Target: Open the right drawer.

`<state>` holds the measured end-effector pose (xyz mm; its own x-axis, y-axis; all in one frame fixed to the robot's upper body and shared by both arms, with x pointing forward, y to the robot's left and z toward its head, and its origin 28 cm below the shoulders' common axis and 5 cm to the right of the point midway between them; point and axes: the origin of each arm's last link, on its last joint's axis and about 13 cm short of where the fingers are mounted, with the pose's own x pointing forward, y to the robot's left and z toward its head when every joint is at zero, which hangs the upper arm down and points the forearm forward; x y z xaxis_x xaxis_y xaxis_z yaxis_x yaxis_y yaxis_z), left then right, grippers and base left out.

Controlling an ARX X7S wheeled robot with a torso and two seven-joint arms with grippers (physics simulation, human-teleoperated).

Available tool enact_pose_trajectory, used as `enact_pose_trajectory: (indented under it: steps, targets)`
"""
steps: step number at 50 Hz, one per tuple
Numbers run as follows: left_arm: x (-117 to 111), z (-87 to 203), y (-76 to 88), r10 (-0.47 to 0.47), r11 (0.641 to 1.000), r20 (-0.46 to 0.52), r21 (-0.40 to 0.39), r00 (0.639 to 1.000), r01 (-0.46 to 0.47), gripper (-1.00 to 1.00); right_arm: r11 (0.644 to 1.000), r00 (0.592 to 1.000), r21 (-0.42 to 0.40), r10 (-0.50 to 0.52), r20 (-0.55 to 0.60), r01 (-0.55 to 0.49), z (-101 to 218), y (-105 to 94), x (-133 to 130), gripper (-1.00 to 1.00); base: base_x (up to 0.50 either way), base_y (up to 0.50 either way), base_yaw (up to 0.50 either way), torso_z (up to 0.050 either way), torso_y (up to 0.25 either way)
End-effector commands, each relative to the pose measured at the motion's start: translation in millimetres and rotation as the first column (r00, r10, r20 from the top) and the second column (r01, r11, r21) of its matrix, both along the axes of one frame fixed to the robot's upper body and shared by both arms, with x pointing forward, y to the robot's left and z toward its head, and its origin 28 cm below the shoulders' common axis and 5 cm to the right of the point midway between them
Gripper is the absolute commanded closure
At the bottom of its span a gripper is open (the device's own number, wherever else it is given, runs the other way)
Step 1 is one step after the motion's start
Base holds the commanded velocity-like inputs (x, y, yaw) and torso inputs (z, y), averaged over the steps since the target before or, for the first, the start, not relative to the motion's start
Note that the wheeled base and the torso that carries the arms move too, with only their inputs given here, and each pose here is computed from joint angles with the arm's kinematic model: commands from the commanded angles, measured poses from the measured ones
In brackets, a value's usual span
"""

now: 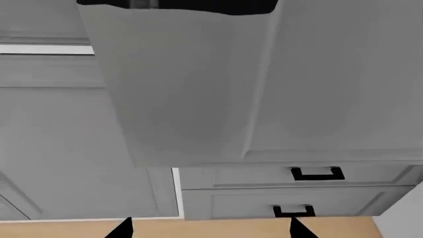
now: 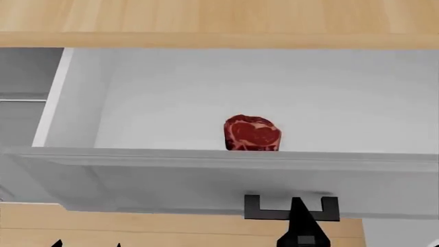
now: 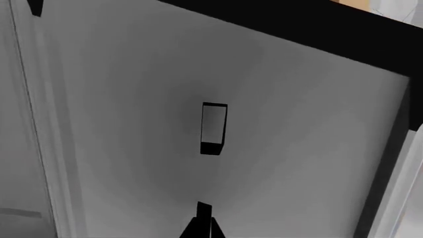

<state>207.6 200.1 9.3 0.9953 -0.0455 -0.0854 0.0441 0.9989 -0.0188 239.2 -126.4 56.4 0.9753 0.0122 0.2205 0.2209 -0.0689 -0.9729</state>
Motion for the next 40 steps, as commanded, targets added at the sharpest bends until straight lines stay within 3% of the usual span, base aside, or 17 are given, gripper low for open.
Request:
enact_pose_trajectory:
  steps: [1,40]
  targets:
    - [2.0,1.2,-1.2,-0.009,1.000,0.019,-0.013,1.000,0.010,-1.00,0.996,0.982,-0.083,0.038,0.187,-0.023,17.8,12.9,2.6,1.00,-0.14,0.00,0.00,0.000,0.000]
    - [2.2,1.0,-1.2,-0.010,1.000,0.017,-0.012,1.000,0.010,-1.00,0.996,0.980,-0.088,0.025,0.197,-0.007,17.5,11.3,5.2,1.00,-0.14,0.00,0.00,0.001,0.002]
